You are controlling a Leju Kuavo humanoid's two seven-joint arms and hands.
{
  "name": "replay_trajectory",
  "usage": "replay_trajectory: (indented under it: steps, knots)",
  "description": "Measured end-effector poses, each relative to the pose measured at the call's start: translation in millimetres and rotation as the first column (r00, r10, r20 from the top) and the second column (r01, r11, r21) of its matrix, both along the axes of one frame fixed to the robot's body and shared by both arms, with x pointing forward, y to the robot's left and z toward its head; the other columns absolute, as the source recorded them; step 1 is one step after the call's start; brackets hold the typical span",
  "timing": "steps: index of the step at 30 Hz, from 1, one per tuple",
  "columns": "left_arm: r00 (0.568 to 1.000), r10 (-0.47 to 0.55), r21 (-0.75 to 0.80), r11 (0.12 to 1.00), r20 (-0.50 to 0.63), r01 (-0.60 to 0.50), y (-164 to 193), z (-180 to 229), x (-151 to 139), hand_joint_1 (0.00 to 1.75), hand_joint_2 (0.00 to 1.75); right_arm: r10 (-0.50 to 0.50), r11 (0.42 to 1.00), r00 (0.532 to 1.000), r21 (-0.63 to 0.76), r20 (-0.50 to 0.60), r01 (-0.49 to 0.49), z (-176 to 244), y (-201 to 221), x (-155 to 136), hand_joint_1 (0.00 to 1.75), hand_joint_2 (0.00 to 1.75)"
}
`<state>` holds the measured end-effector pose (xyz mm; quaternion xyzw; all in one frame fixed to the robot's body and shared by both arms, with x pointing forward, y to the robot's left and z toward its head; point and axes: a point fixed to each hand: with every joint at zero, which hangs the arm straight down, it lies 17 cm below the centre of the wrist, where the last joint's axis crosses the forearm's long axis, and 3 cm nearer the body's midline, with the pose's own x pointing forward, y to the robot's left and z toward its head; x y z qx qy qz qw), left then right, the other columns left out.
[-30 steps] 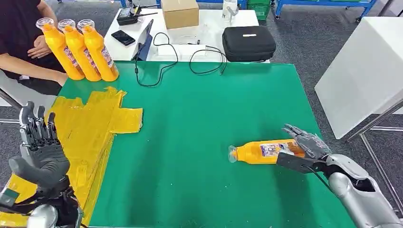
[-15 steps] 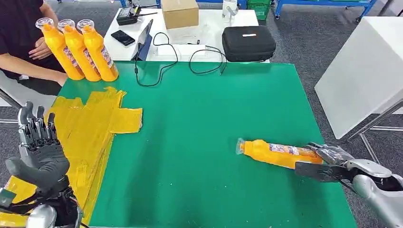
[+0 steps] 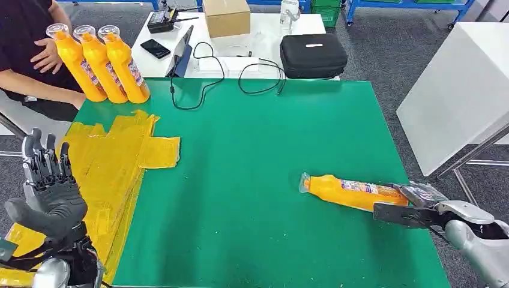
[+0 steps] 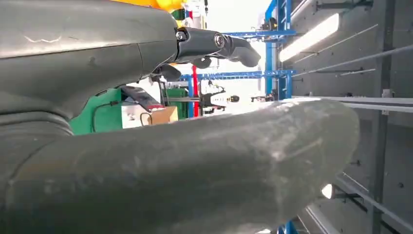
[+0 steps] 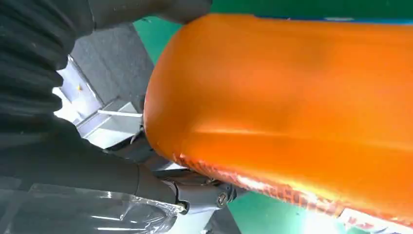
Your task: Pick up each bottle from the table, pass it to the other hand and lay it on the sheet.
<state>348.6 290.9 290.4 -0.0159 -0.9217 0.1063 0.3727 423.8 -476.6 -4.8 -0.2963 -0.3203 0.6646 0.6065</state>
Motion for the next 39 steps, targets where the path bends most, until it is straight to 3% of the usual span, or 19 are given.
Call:
replay_trajectory:
  steps: [11, 32, 33, 39]
  knots:
    - [1.000, 0.000, -0.003, 1.000, 0.010, 0.000, 3.1, 2.7, -2.7, 0.00, 0.00, -0.007, 1.000, 0.997, 0.018, 0.076, 0.006, -12.8, 30.1, 25.8, 0.00, 1.75]
    - [1.000, 0.005, -0.002, 1.000, 0.015, -0.005, 5.0, 4.3, -3.9, 0.00, 0.00, -0.019, 0.999, 0.998, 0.033, 0.067, 0.017, -18.7, 36.5, 27.9, 0.00, 1.75]
    - [1.000, 0.005, -0.001, 1.000, 0.015, -0.005, 5.2, 4.2, -3.9, 0.00, 0.00, -0.016, 0.999, 0.998, 0.033, 0.069, 0.014, -18.6, 37.4, 28.3, 0.00, 0.00]
    - [1.000, 0.010, -0.002, 1.000, 0.015, -0.010, 6.4, 4.2, -4.3, 0.00, 0.00, 0.002, 0.999, 0.997, 0.050, 0.083, -0.007, -22.3, 49.8, 28.5, 0.00, 0.00]
